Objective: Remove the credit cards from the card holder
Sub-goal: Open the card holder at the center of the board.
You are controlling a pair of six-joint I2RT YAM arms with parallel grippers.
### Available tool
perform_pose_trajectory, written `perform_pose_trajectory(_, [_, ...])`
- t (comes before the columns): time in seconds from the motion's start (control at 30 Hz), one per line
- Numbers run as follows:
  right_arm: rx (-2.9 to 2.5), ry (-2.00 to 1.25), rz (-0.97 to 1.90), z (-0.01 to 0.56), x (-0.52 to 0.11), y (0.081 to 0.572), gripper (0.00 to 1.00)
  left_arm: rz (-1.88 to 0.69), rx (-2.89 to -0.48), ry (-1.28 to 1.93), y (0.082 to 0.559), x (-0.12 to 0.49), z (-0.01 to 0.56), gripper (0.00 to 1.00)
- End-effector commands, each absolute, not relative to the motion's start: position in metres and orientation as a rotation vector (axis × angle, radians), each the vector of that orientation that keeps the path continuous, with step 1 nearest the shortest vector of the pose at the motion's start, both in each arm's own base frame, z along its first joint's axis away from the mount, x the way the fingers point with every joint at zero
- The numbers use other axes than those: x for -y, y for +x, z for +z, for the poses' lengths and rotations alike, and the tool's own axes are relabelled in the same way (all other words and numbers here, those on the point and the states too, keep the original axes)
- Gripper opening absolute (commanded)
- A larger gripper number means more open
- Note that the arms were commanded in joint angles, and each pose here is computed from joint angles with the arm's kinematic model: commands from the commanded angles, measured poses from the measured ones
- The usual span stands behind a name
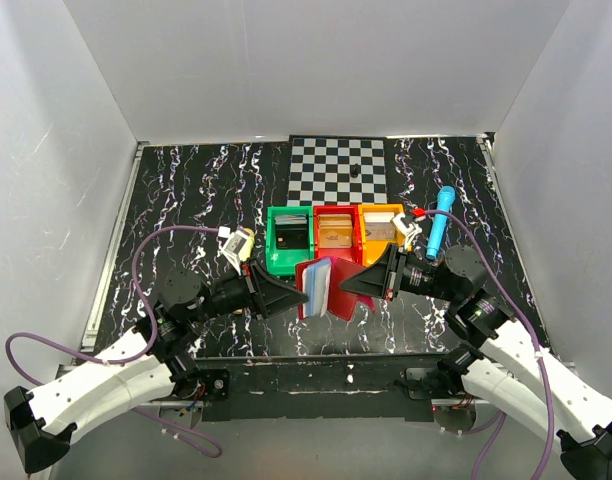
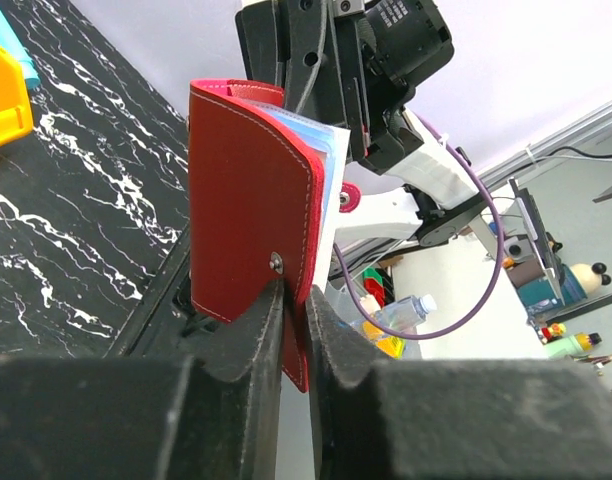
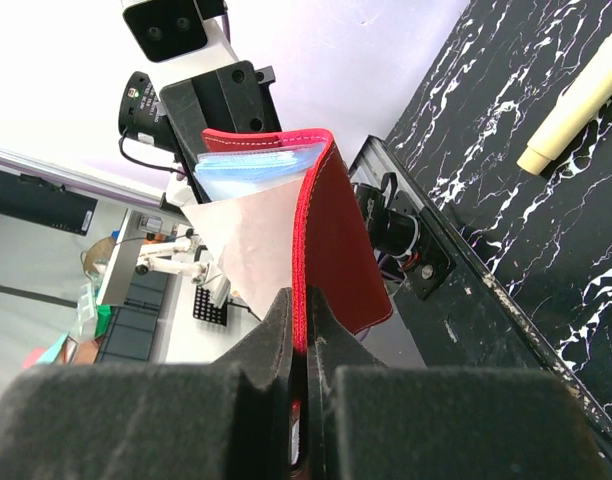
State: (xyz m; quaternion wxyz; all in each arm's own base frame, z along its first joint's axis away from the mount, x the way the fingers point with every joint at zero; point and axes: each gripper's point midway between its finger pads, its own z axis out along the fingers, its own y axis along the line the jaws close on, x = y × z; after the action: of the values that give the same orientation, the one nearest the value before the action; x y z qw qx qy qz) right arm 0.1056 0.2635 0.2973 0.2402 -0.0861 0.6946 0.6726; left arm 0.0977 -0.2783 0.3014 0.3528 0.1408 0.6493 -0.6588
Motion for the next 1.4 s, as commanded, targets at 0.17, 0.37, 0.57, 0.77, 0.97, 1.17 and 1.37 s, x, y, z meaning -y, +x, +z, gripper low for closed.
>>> perform_pose_trajectory(0.17, [-1.818, -0.329, 1.834, 0.313, -0.262, 0.102, 0.01, -1.700, -1.652, 0.403, 0.096, 0.280, 0.318, 0.00])
perform_pose_trajectory(0.37, [-1.831, -0.351, 1.780, 0.314, -0.259, 0.101, 0.43, -1.645, -1.713, 0.383, 0.101, 0.278, 0.320, 0.00])
perform_pose_trajectory(0.57, [-1.834, -0.353, 1.761, 0.312, -0.258, 0.103, 0.56, -1.557, -1.798, 0.402, 0.106, 0.278, 0.319, 0.00])
perform_pose_trajectory(0.77, [-1.787, -0.334, 1.756, 0.319, -0.251, 0.103, 0.66, -1.498, -1.842, 0.387, 0.112, 0.276, 0.315, 0.00])
perform_pose_trajectory(0.97, [-1.772, -0.346, 1.767, 0.322, -0.249, 0.103, 0.75, -1.413, -1.907, 0.382, 0.119, 0.273, 0.312, 0.00])
perform_pose_trajectory(1.17, [-1.827, -0.344, 1.760, 0.312, -0.254, 0.108, 0.78, -1.404, -1.929, 0.388, 0.123, 0.279, 0.316, 0.00])
perform_pose_trajectory(1.37, [-1.826, -0.351, 1.750, 0.315, -0.257, 0.112, 0.79, -1.381, -1.958, 0.408, 0.127, 0.289, 0.316, 0.00])
